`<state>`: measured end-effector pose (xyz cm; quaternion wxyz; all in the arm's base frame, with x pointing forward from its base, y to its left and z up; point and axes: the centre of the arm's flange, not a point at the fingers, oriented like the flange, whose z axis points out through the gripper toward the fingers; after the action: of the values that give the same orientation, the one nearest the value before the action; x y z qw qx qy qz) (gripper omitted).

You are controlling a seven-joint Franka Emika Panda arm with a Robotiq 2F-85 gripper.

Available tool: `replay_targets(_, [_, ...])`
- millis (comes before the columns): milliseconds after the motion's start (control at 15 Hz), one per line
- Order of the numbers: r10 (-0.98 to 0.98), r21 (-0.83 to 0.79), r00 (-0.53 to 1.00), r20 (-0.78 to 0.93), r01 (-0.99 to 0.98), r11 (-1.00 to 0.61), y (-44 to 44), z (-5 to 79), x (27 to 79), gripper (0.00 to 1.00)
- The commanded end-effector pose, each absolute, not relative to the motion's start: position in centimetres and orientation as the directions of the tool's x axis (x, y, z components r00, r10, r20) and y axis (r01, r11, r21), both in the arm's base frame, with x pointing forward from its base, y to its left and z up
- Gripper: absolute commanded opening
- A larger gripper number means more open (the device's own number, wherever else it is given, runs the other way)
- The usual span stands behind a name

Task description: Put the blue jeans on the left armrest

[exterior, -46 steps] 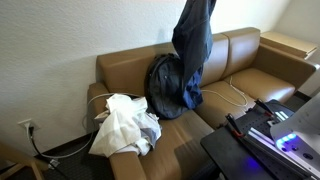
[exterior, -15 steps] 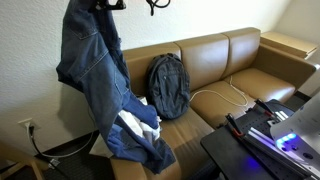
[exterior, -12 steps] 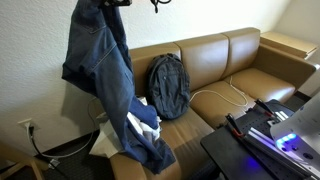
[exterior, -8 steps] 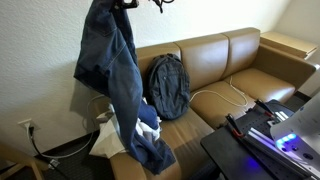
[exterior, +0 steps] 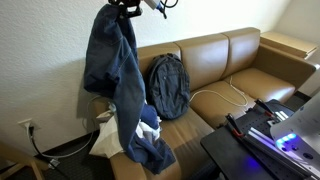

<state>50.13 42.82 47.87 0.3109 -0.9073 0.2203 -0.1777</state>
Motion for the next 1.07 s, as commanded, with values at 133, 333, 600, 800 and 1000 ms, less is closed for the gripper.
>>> replay_targets(133, [-0.329, -0.541, 0.873, 0.361, -0.092, -0.836, 43.9, 45.5, 47.3, 0.04])
replay_targets(333, [-0.224, -0.441, 0.880, 0.418, -0.019, -0.897, 44.3, 43.6, 46.0, 0.04])
replay_targets(600, [-0.270, -0.299, 0.910, 0.316, -0.175, -0.938, 43.6, 40.4, 46.6, 0.41])
replay_targets(800, [-0.382, -0.239, 0.902, 0.200, -0.334, -0.912, 42.2, 39.5, 48.3, 0.62])
replay_targets(1000, [-0.500, -0.205, 0.862, 0.079, -0.477, -0.855, 41.2, 39.8, 49.8, 0.84])
